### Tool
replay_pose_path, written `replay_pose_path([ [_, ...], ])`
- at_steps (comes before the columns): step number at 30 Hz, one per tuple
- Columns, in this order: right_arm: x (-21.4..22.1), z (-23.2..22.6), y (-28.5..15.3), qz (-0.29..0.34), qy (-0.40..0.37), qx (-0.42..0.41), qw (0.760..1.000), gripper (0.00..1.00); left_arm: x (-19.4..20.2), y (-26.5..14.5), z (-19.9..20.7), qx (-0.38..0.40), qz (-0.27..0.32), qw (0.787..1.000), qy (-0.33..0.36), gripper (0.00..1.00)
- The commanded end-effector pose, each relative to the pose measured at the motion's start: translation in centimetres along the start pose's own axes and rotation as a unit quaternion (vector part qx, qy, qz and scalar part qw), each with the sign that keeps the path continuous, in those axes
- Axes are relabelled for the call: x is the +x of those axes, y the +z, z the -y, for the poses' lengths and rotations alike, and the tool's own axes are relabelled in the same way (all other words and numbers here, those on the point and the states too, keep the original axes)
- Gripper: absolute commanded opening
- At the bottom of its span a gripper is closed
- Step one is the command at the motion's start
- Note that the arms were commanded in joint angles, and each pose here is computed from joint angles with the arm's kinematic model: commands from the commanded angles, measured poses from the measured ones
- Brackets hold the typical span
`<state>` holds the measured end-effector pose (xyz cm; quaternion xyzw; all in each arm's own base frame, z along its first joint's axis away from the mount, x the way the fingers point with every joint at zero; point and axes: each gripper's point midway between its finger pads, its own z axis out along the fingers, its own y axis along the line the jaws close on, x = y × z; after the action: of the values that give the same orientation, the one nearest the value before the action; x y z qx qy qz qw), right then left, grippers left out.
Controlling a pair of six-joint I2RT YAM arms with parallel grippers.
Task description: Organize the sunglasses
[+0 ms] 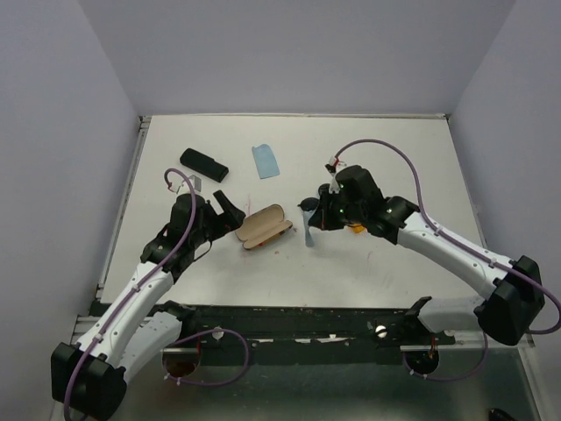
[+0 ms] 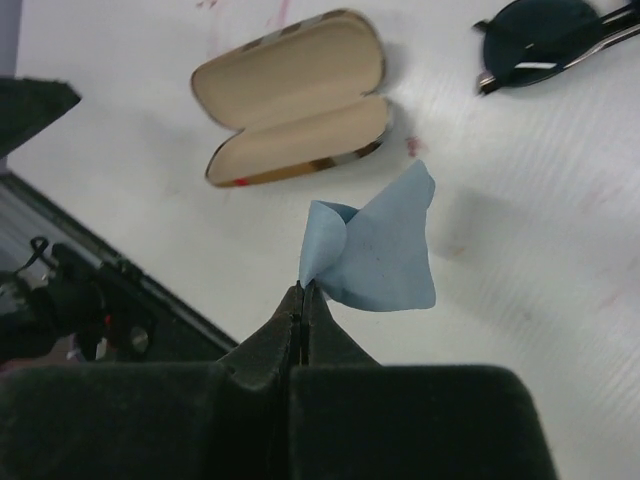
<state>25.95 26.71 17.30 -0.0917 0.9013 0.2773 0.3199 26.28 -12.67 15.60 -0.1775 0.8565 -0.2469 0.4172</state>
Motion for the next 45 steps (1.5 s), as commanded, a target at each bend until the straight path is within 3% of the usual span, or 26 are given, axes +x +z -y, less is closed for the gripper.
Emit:
replay_pose_path([
  [1, 5.0, -3.9, -3.0, -0.084, 0.015, -0.057, 0.995, 0.01, -0.1, -0.5, 0.6, 0.023, 0.002, 1.000, 0.013, 0.99],
  [5, 7.4, -6.1, -5.4, -0.117, 0.042, -0.103, 0.987, 0.01, 0.0, -0.8, 1.1, 0.040, 0.001, 0.999, 0.013, 0.99],
  [10, 8.6, -5.7, -6.0, -0.127, 0.084, -0.100, 0.983, 0.01, 0.0, -0.8, 1.2, 0.044, 0.004, 0.999, 0.011, 0.99],
  [19, 13.0, -3.0, -5.1, -0.200, 0.137, -0.033, 0.970, 0.01, 0.2, -0.2, 0.7, 0.032, 0.003, 0.999, 0.001, 0.99],
  [26, 12.5, -2.2, -2.7, -0.179, 0.130, -0.013, 0.975, 0.02, 0.5, 0.5, 0.8, 0.030, -0.011, 0.999, 0.006, 0.99],
  [30, 11.3, 0.7, -0.4, -0.155, 0.114, 0.068, 0.979, 0.03, 0.8, 0.9, 0.6, 0.025, -0.019, 0.999, 0.008, 0.99],
  [37, 8.7, 8.0, 2.1, -0.104, 0.164, 0.186, 0.963, 0.03, 1.0, 1.2, 0.6, 0.023, -0.026, 0.999, 0.008, 0.99],
  [45, 8.3, 15.7, 0.2, -0.056, 0.172, 0.333, 0.925, 0.25, 1.0, 1.4, 0.6, 0.021, -0.028, 0.999, 0.011, 0.99],
])
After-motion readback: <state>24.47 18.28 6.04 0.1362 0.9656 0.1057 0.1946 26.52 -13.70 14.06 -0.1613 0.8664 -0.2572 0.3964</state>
